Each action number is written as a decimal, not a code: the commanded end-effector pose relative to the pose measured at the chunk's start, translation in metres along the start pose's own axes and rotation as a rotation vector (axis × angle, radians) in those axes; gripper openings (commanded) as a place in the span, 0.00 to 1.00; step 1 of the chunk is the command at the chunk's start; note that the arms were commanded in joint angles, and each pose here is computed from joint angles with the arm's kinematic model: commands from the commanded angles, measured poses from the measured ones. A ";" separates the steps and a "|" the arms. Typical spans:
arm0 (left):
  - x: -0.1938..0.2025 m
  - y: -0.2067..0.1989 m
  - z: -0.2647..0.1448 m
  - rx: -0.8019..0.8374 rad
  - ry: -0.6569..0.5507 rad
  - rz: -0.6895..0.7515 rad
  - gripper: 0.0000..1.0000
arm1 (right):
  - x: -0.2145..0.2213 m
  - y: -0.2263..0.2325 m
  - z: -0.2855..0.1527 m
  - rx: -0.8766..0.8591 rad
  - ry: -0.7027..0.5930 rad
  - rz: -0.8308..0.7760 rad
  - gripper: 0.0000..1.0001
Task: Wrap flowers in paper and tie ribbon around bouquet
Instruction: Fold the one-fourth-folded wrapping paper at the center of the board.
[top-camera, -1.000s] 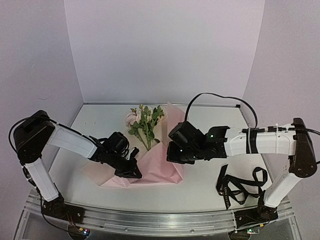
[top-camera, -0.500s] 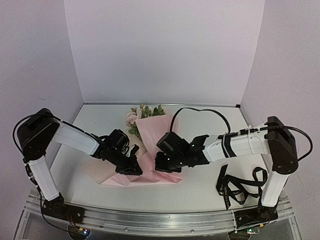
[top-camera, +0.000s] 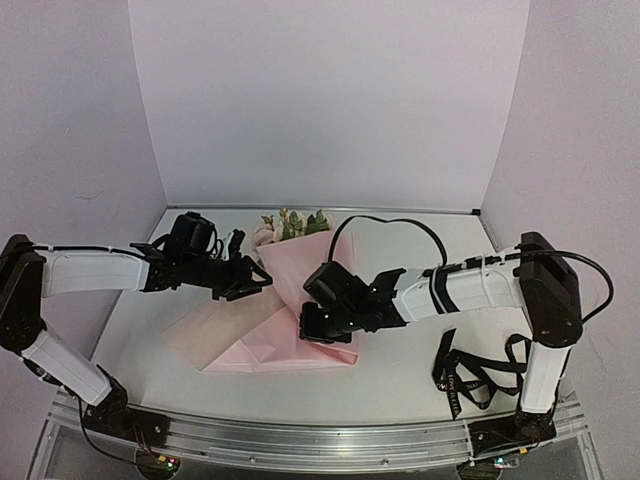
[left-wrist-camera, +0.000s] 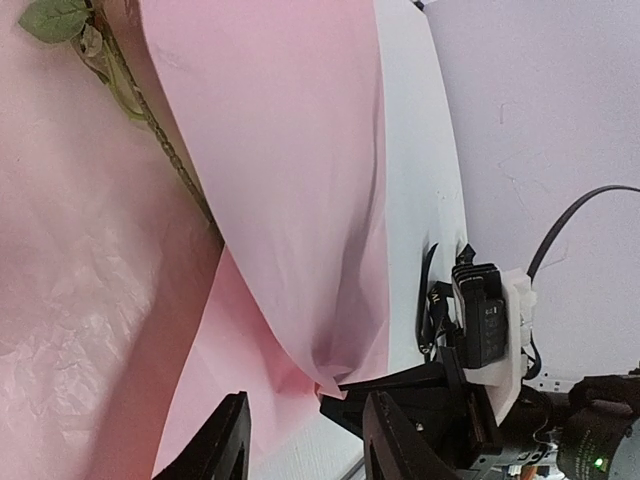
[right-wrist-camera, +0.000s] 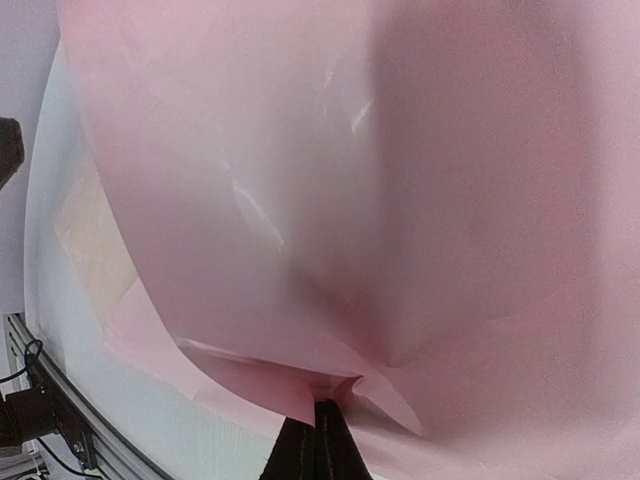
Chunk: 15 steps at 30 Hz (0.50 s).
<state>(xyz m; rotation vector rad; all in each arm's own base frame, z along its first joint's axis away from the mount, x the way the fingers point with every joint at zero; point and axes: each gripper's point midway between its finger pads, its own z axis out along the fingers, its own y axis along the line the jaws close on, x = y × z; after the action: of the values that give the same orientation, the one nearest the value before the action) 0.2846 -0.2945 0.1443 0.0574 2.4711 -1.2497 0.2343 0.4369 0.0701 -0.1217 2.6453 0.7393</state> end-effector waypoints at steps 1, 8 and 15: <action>-0.021 -0.011 0.006 0.031 -0.051 0.009 0.44 | -0.009 0.014 0.000 -0.025 -0.025 -0.020 0.00; -0.028 -0.001 0.037 0.045 -0.022 0.022 0.43 | -0.007 0.011 0.000 -0.016 -0.023 -0.024 0.00; -0.033 0.002 0.059 0.075 -0.004 0.024 0.20 | -0.004 0.005 -0.001 -0.003 -0.017 -0.028 0.01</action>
<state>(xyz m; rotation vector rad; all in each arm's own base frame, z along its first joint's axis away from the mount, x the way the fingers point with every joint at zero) 0.3136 -0.3181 0.0953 0.0409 2.5362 -1.2538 0.2349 0.4377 0.0691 -0.1345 2.6432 0.7336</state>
